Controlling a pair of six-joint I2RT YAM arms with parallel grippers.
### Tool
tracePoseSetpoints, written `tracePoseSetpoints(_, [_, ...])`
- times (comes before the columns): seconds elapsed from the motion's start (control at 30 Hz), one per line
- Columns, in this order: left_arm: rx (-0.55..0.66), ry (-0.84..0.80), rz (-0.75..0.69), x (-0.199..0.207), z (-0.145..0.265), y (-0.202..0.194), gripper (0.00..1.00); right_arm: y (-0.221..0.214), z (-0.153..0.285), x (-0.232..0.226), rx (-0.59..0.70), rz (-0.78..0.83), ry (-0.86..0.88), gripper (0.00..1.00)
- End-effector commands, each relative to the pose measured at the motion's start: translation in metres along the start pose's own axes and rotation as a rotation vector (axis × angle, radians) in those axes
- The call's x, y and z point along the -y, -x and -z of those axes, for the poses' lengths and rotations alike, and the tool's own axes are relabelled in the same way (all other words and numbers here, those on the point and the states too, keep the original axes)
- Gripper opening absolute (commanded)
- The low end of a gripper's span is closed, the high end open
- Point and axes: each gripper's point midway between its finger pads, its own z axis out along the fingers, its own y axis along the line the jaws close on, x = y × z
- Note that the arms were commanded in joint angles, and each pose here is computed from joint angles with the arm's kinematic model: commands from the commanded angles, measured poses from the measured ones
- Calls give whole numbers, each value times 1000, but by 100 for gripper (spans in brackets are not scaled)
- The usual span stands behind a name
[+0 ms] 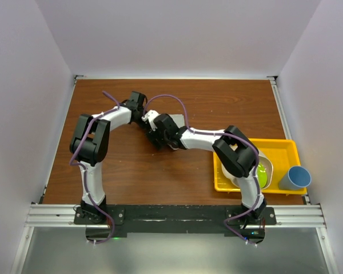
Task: Fold the napkin, place the utensils inside, and roll it up
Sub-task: Roll the napkin with the utensil
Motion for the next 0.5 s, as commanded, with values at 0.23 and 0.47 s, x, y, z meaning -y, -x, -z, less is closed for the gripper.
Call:
tracePoseSetpoints(0.23, [-147,288,57,-86,-10,-39,0,11,-16,14,-8,-20,-70,48])
tracePoseSetpoints(0.47, [-125,155,-10,-76,-6,-28,3,-10,-9,14,-54,-171,50,3])
